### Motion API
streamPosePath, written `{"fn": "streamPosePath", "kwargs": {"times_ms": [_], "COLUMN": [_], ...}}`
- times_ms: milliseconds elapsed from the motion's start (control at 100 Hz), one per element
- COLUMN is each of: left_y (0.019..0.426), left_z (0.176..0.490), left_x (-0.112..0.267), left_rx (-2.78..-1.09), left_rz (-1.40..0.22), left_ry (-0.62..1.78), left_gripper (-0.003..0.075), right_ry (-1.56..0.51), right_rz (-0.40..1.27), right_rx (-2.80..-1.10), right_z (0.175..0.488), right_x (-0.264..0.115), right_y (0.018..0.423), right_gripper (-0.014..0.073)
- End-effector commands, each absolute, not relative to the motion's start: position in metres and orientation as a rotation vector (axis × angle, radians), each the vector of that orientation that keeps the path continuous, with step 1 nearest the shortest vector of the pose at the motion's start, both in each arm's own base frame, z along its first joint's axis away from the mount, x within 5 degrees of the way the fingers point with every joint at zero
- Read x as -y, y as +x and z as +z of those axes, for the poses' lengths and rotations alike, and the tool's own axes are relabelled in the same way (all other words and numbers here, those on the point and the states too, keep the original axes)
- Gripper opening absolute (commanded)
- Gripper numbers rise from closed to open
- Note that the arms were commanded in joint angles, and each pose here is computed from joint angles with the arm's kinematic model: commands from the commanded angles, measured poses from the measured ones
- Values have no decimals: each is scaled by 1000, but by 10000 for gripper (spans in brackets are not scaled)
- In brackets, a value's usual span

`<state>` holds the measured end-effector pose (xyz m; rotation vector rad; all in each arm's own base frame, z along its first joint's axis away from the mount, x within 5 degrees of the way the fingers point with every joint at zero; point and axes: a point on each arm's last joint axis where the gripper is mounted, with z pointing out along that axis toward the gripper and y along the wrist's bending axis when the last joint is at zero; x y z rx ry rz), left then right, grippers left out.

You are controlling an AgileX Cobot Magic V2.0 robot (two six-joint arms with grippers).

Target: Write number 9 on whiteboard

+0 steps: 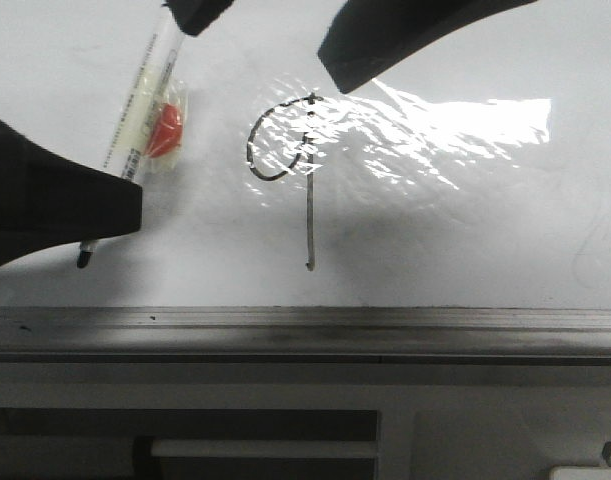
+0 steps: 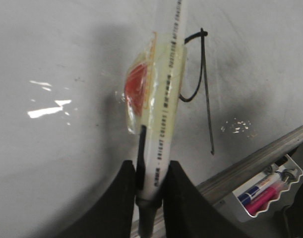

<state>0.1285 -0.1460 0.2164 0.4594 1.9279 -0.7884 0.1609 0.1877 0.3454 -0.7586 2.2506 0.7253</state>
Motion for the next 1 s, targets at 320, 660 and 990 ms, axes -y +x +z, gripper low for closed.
{"fn": "streamPosePath", "kwargs": {"times_ms": [320, 660, 990], "left_y": [139, 143, 143], "left_z": [220, 213, 215], "left_x": [154, 157, 157], "left_rx": [-1989, -2019, -2006], "left_rz": [-860, -896, -900], "left_ry": [240, 142, 141], "left_gripper": [-21, -16, 348], "right_ry": [-733, -739, -745], "right_rz": [756, 753, 751], "right_rx": [-2160, -2172, -2182], "right_z": [364, 363, 362], "right_x": [-185, -185, -185], "right_y": [159, 159, 158], "right_gripper": [457, 457, 449]}}
